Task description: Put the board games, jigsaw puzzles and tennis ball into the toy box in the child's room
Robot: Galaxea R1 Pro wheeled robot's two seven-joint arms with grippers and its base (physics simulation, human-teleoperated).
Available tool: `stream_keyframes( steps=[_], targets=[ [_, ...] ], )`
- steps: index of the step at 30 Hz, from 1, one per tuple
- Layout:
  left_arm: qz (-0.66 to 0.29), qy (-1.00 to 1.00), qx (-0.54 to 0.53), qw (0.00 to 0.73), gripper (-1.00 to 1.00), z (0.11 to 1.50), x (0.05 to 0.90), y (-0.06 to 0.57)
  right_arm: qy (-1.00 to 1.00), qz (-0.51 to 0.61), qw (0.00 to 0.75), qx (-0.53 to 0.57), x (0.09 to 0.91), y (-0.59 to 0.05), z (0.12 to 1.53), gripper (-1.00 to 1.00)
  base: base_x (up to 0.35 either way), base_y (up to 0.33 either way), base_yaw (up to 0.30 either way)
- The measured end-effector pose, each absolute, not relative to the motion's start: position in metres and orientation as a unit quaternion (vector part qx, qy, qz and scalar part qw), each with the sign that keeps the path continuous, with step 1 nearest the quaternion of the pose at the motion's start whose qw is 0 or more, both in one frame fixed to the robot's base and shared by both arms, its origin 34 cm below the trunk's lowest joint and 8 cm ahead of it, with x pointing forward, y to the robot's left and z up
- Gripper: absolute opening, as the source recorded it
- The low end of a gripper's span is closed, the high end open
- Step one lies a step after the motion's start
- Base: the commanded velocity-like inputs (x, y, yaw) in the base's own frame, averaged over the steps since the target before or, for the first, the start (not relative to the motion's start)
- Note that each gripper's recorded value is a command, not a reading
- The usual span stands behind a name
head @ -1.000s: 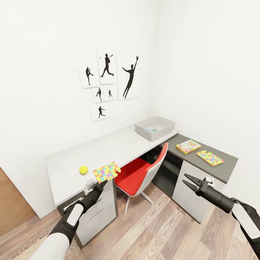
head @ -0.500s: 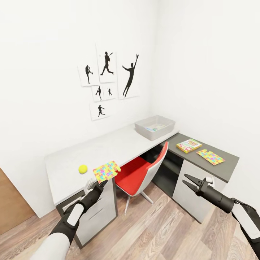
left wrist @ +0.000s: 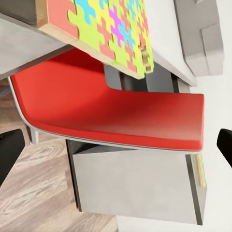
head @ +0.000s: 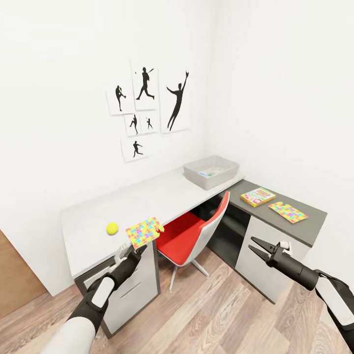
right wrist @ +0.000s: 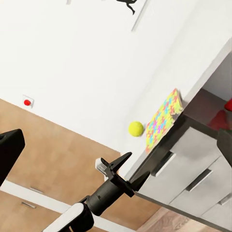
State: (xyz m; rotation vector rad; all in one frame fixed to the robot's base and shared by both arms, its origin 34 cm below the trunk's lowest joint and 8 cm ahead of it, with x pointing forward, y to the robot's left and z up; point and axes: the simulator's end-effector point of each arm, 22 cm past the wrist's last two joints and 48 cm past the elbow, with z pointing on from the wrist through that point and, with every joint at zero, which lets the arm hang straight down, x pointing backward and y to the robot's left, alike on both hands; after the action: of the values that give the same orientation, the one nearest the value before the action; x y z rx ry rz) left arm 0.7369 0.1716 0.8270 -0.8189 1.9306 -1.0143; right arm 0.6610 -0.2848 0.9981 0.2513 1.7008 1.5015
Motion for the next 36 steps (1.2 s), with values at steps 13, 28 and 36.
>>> stream_keyframes(
  steps=[13, 28, 36],
  targets=[
    [-0.403, 0.761, -0.323, 0.393, 1.00, 0.810, 0.738, 0.168, 0.677, 0.598, 0.416, 0.100, 0.663, -0.285, 0.981, 1.00, 0.000, 0.000, 0.000],
    [-0.407, 0.759, -0.319, 0.396, 1.00, 0.794, 0.740, 0.167, 0.677, 0.598, 0.416, 0.101, 0.664, -0.285, 0.963, 1.00, 0.000, 0.000, 0.000],
    [-0.406, 0.759, -0.319, 0.396, 1.00, 0.794, 0.740, 0.167, 0.677, 0.598, 0.416, 0.101, 0.664, -0.285, 0.963, 1.00, 0.000, 0.000, 0.000]
  ],
)
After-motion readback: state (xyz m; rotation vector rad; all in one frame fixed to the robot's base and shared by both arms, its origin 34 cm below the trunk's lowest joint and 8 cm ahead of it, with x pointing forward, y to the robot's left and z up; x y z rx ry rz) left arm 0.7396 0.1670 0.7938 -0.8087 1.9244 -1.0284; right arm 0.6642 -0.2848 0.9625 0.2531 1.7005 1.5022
